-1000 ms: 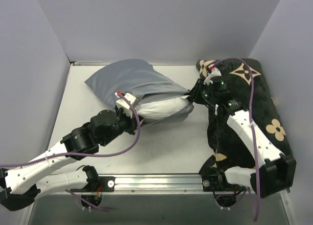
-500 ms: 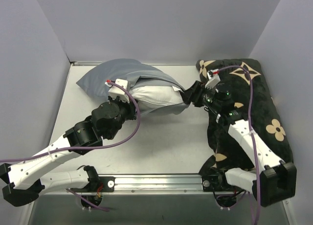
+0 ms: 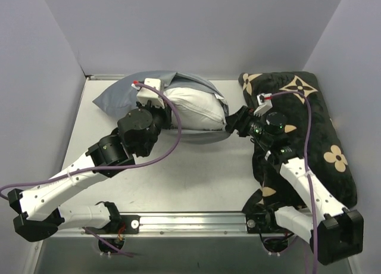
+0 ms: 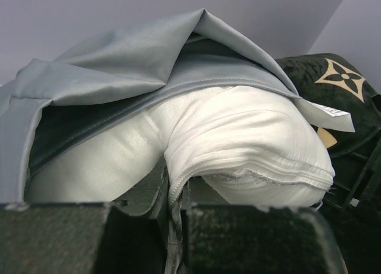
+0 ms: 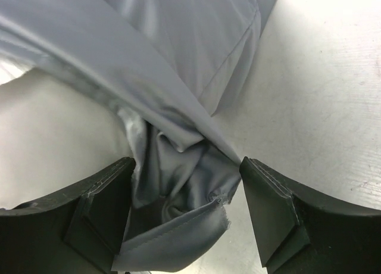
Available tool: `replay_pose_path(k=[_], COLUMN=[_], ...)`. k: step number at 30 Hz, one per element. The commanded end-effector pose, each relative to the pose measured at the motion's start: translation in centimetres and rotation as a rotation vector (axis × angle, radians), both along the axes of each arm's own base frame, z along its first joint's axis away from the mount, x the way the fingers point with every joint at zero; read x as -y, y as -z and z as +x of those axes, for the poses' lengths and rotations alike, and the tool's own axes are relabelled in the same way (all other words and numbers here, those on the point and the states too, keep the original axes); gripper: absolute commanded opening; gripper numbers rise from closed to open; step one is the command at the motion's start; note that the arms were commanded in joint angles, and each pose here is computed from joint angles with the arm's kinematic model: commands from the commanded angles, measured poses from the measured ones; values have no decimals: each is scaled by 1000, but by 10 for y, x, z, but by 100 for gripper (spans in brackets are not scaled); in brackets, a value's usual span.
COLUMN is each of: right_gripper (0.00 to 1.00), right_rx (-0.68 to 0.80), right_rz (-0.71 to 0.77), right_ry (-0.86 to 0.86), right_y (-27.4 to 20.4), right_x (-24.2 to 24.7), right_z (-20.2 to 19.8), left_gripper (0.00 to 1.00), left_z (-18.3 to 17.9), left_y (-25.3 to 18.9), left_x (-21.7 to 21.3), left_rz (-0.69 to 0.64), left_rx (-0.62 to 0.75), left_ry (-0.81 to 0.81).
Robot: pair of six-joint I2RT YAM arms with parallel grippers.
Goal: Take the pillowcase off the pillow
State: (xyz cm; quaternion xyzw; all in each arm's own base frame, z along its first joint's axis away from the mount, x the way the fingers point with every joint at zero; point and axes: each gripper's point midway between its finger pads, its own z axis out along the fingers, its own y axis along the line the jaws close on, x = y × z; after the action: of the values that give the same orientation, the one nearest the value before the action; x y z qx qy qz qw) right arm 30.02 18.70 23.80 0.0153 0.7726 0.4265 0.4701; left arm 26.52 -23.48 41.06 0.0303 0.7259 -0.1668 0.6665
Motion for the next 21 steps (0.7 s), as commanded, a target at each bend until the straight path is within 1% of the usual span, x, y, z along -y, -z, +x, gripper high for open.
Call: replay_pose_path(k=[1, 4, 7, 9, 10, 11, 13, 15, 18, 19, 21], right_gripper=[73, 77, 78, 78, 77, 76, 73, 74, 74, 74, 74], right_rx=[24, 42, 33, 22, 24, 45, 26, 27, 4, 3, 0], right_rz=[18, 20, 23, 31, 36, 44, 38, 36, 43, 48, 53], right_ry=[0, 49, 71, 84, 84, 79, 89, 73, 55, 48, 29], right_y=[6, 15, 19, 20, 18, 6, 10, 5, 5, 4, 4], right_x=[-5, -3, -4, -6, -7, -10, -10, -12, -10, -11, -15], right_z=[11, 27, 42, 52, 56, 62, 72, 81, 97, 100, 109], left_gripper=[0, 0, 0, 0, 0, 0, 0, 0, 0, 0, 0], left_z=[-13, -19, -26, -34, -36, -44, -54, -69, -86, -92, -106], left_y=[-113, -117, -121, -127, -119, -119, -109, -104, -83, -75, -74], left_x=[-17, -21, -21, -12, -6, 4, 10, 19, 22, 22, 27], left_rz=[-385, -409, -419, -428, -396, -395, -380, -373, -360, -376, -408], left_rx=[179, 171, 162, 156, 127, 113, 76, 60, -8, -19, -7], left_ry=[10, 33, 66, 145, 171, 247, 310, 416, 499, 527, 612])
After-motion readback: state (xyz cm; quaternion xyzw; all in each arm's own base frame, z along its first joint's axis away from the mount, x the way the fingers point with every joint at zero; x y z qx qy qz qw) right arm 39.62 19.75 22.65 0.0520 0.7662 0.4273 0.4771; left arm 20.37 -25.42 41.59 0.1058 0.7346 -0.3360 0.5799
